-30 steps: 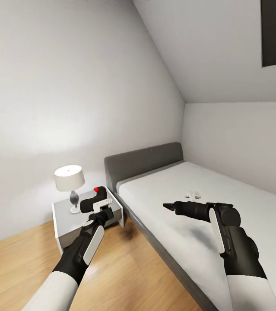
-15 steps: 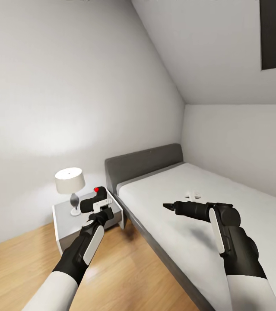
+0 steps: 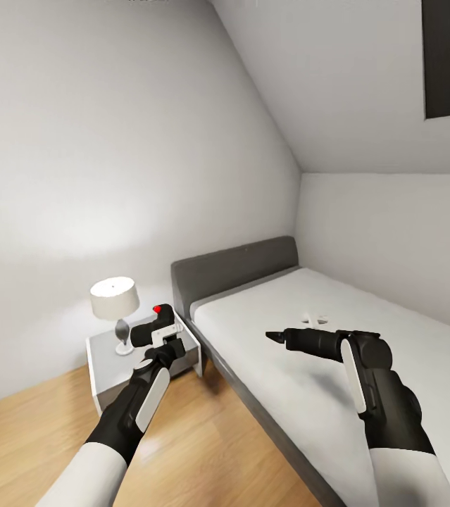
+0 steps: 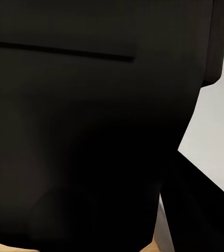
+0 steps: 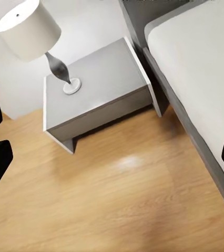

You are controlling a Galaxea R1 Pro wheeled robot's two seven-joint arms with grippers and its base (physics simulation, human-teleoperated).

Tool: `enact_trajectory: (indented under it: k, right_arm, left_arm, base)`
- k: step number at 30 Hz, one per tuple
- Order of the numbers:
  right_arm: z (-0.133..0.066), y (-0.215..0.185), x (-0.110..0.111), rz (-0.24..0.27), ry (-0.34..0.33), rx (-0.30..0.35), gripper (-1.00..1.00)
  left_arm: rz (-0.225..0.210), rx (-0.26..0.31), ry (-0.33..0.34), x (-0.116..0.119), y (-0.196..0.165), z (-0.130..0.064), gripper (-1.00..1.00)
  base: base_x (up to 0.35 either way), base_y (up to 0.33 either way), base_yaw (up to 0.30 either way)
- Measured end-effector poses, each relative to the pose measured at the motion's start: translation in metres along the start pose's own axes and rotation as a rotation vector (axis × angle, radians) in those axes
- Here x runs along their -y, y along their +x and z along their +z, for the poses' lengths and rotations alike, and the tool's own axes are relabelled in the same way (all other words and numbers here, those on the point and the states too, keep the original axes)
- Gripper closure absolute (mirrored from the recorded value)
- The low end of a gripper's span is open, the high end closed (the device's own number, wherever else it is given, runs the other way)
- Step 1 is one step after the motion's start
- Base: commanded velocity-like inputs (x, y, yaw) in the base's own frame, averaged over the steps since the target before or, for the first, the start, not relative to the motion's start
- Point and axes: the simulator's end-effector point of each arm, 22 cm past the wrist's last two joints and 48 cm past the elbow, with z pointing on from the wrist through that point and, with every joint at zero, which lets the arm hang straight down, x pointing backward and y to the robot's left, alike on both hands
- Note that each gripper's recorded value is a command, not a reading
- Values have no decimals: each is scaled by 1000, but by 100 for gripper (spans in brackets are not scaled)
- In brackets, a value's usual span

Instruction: Attach the digital camera to the camera tripod in the bedroom.

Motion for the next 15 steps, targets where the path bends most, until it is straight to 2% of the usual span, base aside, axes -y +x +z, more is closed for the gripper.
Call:
enact_trajectory:
  k: [15]
  right_arm:
    - [-9, -19, -12, 1, 0, -3, -100]
  left_arm:
    - [0, 0, 0, 7, -22, -9, 100]
  base:
    - [0, 0, 0]
